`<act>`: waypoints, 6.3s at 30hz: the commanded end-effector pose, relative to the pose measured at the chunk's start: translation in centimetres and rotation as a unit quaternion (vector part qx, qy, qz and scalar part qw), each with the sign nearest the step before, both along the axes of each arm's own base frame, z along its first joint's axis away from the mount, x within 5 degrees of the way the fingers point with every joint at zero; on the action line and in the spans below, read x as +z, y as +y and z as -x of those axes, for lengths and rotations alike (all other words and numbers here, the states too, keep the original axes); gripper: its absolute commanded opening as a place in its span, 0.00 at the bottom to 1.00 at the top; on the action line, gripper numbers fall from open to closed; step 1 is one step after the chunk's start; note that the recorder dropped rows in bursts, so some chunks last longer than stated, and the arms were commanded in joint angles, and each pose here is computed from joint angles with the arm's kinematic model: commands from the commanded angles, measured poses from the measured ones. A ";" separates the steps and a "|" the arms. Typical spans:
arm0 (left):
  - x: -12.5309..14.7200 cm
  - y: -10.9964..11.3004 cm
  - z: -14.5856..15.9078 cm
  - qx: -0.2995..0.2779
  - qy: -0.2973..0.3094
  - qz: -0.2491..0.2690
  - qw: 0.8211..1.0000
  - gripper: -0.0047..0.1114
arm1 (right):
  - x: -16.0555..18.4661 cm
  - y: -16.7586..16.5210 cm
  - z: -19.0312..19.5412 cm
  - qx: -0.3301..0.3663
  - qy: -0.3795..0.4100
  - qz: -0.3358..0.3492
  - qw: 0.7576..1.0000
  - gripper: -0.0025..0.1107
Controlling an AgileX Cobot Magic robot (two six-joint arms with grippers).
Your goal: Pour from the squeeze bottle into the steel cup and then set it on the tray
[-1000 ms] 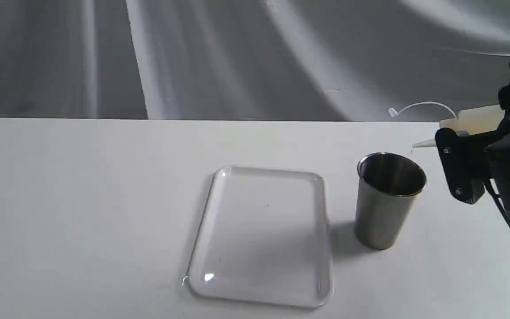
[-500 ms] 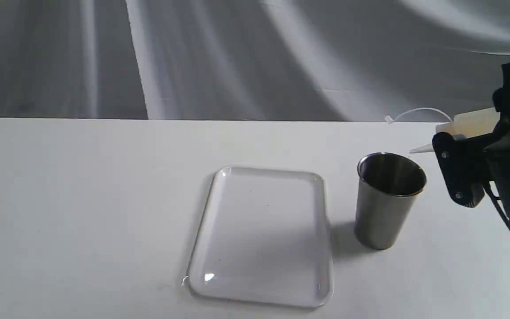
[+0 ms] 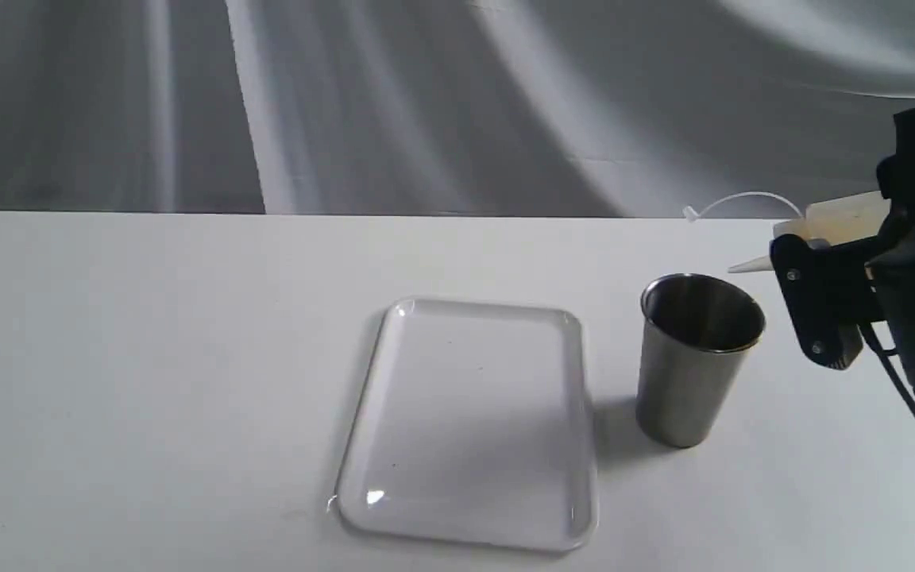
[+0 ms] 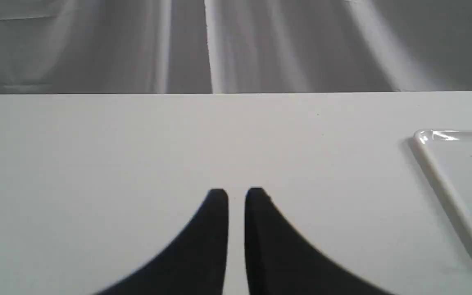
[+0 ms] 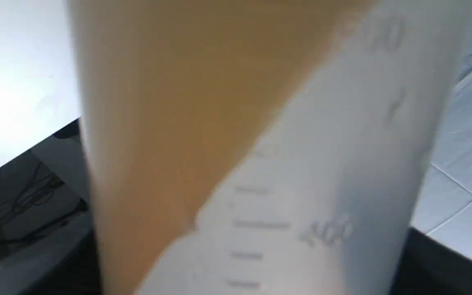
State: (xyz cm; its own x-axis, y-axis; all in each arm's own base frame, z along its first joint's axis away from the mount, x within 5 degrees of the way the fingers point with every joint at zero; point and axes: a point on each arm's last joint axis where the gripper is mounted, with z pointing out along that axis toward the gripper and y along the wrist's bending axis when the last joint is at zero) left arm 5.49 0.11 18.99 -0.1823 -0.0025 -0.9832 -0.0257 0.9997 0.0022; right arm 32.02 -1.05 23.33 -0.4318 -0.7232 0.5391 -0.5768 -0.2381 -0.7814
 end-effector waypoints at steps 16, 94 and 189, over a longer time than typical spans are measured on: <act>-0.1 0.0 0.0 -0.002 -0.003 0.000 1.000 0.11 | 0.2 0.5 -0.3 -0.029 -0.104 -0.145 0.984 0.02; -0.1 0.0 0.0 -0.002 -0.003 0.001 1.000 0.11 | 11.1 8.4 9.1 0.215 -0.213 -0.861 0.409 0.02; -0.1 0.0 0.0 -0.002 -0.003 0.000 1.000 0.11 | -14.5 17.6 -3.9 0.117 -0.220 -0.820 0.515 0.02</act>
